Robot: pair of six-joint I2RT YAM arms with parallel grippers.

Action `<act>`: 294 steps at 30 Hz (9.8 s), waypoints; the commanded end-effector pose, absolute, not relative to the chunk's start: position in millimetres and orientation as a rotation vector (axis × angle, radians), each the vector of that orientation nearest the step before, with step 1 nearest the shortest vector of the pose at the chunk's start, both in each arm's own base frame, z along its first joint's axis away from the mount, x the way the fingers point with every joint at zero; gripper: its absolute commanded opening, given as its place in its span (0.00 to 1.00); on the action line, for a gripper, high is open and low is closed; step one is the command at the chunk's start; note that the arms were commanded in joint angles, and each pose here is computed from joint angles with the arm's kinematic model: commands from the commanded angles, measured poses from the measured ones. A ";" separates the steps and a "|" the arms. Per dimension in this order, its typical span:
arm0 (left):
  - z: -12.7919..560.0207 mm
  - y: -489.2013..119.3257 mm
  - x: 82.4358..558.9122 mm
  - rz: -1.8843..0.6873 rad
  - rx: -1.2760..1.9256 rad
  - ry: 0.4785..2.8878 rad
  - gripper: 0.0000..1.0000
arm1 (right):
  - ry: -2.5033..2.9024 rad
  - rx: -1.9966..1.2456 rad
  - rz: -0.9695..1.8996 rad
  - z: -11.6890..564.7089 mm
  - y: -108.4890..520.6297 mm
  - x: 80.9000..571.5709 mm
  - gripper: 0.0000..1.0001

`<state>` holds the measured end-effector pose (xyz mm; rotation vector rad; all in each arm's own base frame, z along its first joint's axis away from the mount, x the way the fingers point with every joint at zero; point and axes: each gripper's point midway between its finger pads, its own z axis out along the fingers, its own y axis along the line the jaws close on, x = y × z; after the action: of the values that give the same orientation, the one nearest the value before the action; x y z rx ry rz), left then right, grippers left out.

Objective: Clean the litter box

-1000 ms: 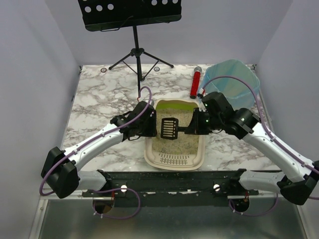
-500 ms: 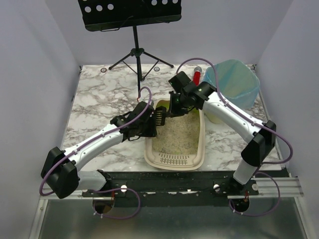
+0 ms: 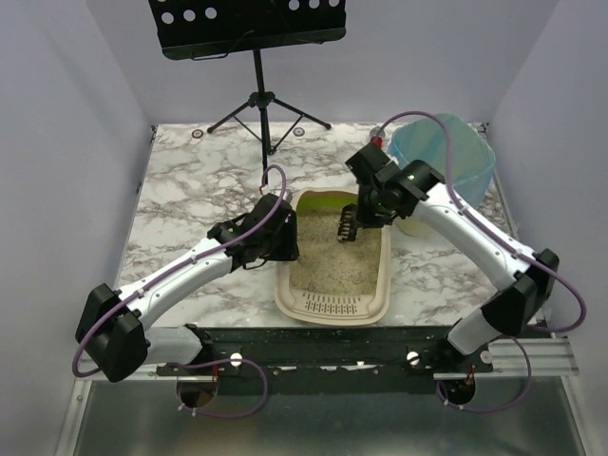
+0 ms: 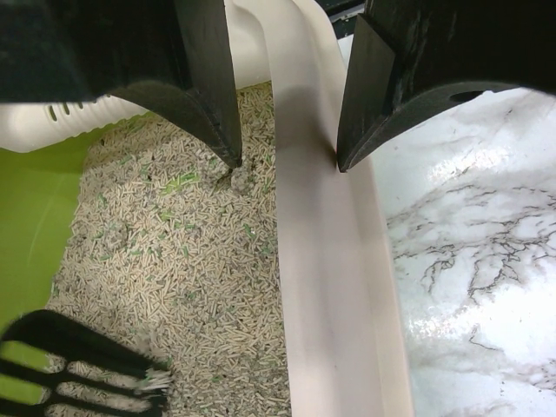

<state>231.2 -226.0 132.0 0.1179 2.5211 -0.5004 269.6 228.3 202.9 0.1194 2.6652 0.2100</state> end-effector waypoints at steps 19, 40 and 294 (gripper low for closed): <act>133.2 -221.7 234.5 -0.472 0.092 2.501 0.56 | 2.707 -0.016 0.048 198.4 243.4 277.7 0.01; 135.3 -214.3 238.7 -0.415 0.080 2.489 0.56 | 2.597 -0.012 -0.405 223.4 168.5 260.6 0.01; 114.9 -221.9 276.2 0.111 0.073 2.564 0.02 | 2.624 -0.250 0.088 243.0 175.5 235.7 0.01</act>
<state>285.4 -230.2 109.0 0.2824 2.5576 0.1153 240.6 182.6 252.7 -0.2998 2.5609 0.1445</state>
